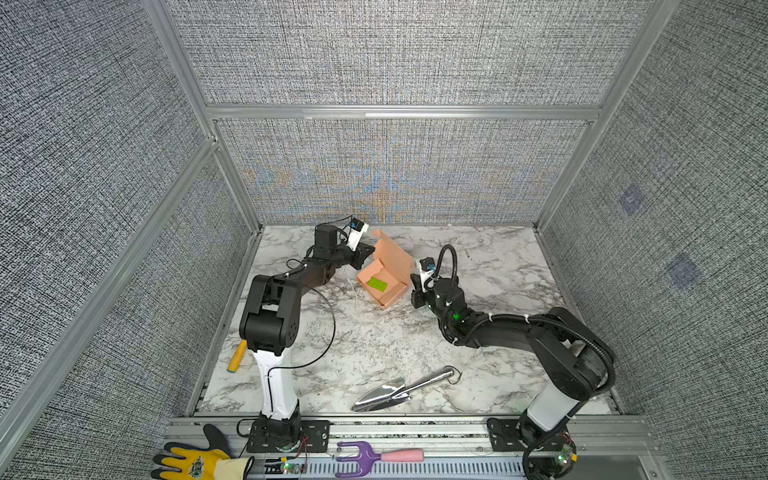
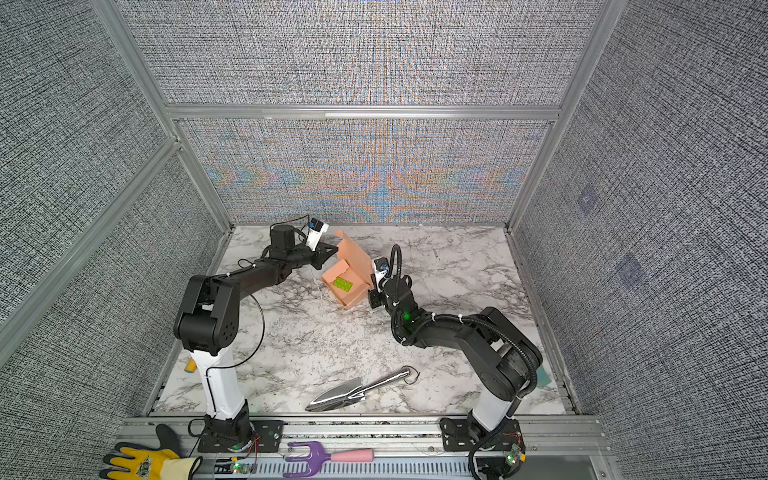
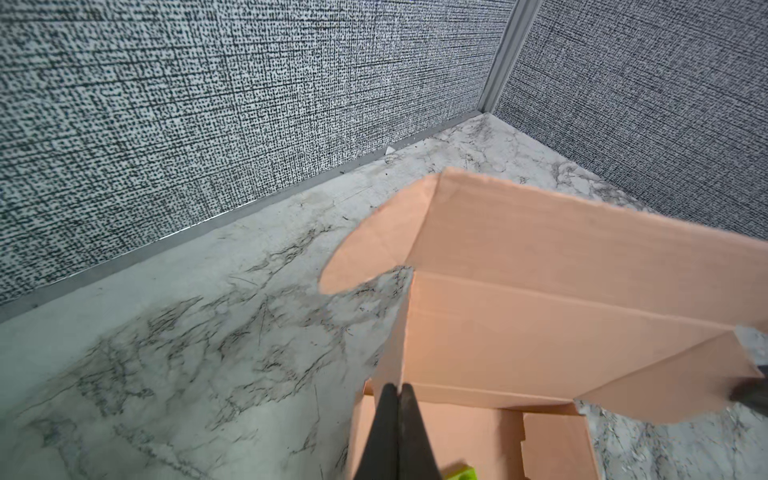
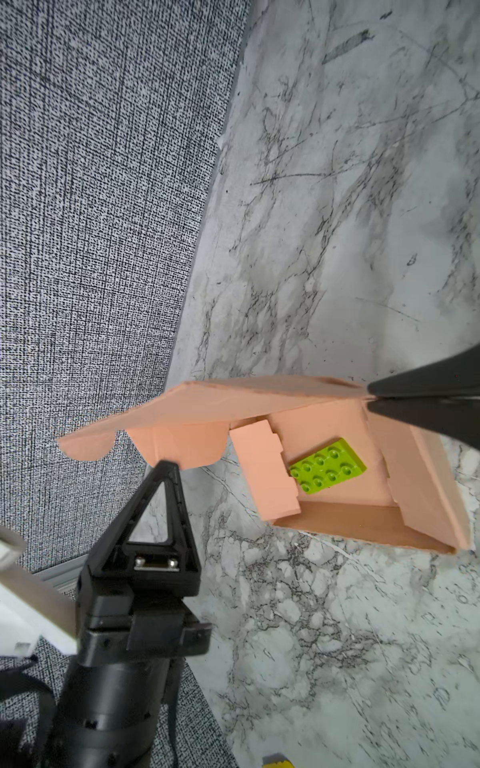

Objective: Fold the paper box

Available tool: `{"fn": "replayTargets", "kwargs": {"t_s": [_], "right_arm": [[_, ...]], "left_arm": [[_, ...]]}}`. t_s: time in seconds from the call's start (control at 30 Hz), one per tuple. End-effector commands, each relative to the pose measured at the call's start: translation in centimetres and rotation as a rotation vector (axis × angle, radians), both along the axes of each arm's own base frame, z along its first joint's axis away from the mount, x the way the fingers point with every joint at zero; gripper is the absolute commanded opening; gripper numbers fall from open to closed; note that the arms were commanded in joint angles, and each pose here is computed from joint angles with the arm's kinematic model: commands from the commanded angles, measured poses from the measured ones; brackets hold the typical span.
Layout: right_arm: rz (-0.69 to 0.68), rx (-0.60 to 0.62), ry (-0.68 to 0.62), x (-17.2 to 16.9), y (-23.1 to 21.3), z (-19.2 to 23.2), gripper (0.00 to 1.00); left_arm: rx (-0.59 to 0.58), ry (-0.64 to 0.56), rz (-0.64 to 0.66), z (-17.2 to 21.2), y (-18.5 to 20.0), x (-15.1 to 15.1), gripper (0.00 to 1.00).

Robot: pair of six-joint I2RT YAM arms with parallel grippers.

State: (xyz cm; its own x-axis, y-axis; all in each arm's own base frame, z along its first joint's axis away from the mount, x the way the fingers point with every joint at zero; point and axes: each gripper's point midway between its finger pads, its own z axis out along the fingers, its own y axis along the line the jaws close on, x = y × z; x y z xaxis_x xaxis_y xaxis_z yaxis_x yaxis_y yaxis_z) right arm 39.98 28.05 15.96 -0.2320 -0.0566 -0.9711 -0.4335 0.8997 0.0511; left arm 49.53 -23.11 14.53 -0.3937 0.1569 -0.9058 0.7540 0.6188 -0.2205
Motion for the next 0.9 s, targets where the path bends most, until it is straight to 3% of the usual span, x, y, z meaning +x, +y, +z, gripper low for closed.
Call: {"fn": "replayTargets", "kwargs": {"t_s": [0.0, 0.33, 0.4, 0.73, 0.87], "right_arm": [[0.001, 0.015, 0.001, 0.8, 0.0, 0.5, 0.0], [0.017, 0.101, 0.121, 4.7, 0.0, 1.2, 0.01], [0.051, 0.116, 0.151, 4.7, 0.5, 1.1, 0.11], [0.146, 0.164, 0.278, 3.5, 2.2, 0.3, 0.22], [0.157, 0.211, 0.289, 3.1, 1.4, 0.9, 0.34]], "left_arm": [[-0.034, -0.038, 0.102, 2.1, 1.0, 0.8, 0.0], [-0.145, -0.005, 0.36, 2.2, 3.8, -0.9, 0.0], [-0.152, -0.002, 0.392, 1.7, 3.9, -1.4, 0.0], [-0.174, 0.022, 0.494, 0.9, 3.9, -2.4, 0.0], [-0.177, 0.015, 0.51, 0.9, 4.3, -2.8, 0.0]]}}
